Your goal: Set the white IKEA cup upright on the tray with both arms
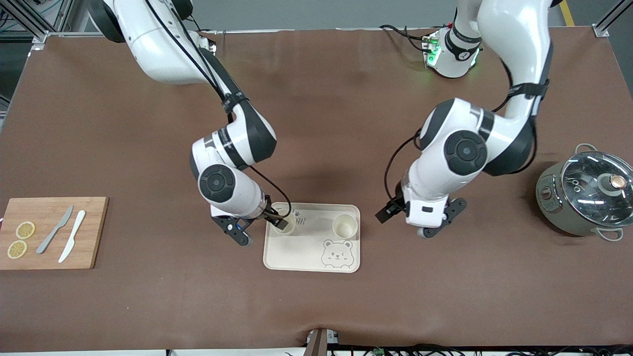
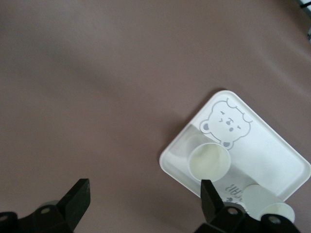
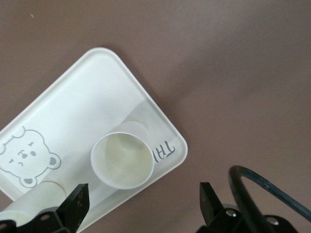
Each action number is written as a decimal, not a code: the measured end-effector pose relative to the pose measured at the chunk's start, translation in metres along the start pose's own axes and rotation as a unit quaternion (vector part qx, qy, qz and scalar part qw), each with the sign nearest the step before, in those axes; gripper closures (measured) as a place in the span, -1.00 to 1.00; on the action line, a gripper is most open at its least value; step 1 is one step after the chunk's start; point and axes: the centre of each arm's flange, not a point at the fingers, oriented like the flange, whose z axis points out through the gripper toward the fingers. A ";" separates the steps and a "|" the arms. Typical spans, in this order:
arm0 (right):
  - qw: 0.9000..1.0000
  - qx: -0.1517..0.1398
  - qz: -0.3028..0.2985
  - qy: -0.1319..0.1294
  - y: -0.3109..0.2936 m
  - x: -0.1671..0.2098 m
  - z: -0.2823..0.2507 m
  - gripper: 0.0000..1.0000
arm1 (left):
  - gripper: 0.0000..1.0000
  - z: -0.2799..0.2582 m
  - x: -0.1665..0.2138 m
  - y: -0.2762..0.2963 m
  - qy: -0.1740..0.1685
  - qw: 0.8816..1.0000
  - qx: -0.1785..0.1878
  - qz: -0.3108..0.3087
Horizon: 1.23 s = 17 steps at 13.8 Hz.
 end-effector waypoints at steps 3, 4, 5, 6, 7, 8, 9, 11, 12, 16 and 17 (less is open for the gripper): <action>1.000 0.016 -0.001 0.005 0.031 0.037 -0.087 -1.00 | -1.00 -0.040 0.000 -0.024 0.026 0.999 0.044 0.017; 1.000 0.016 -0.005 0.003 0.051 0.052 -0.118 -1.00 | -1.00 -0.053 0.004 -0.032 0.032 0.998 0.051 0.024; 1.000 0.015 -0.013 0.001 0.073 0.066 -0.146 -1.00 | -1.00 -0.066 0.010 -0.041 0.034 0.997 0.053 0.036; 1.000 0.011 -0.025 -0.003 0.096 0.076 -0.169 -1.00 | -1.00 -0.080 0.018 -0.053 0.036 0.997 0.053 0.049; 0.999 0.006 -0.041 -0.007 0.116 0.084 -0.187 -1.00 | -1.00 -0.094 0.027 -0.066 0.035 0.996 0.055 0.066; 0.998 0.001 -0.064 -0.014 0.136 0.091 -0.201 -1.00 | -1.00 -0.107 0.036 -0.080 0.034 0.994 0.057 0.089; 0.995 -0.002 -0.094 -0.017 0.157 0.101 -0.213 -1.00 | -1.00 -0.120 0.042 -0.092 0.033 0.991 0.059 0.115; 0.988 -0.014 -0.154 -0.011 0.200 0.123 -0.233 -1.00 | -1.00 -0.142 0.045 -0.111 0.028 0.985 0.066 0.159; 0.984 -0.020 -0.175 -0.006 0.221 0.130 -0.240 -1.00 | -1.00 -0.150 0.045 -0.120 0.023 0.982 0.071 0.175; 0.972 -0.021 -0.232 0.002 0.288 0.134 -0.272 -1.00 | -1.00 -0.176 0.034 -0.137 0.013 0.971 0.080 0.224; 0.967 -0.018 -0.256 0.006 0.304 0.132 -0.282 -1.00 | -1.00 -0.183 0.030 -0.140 0.011 0.970 0.081 0.231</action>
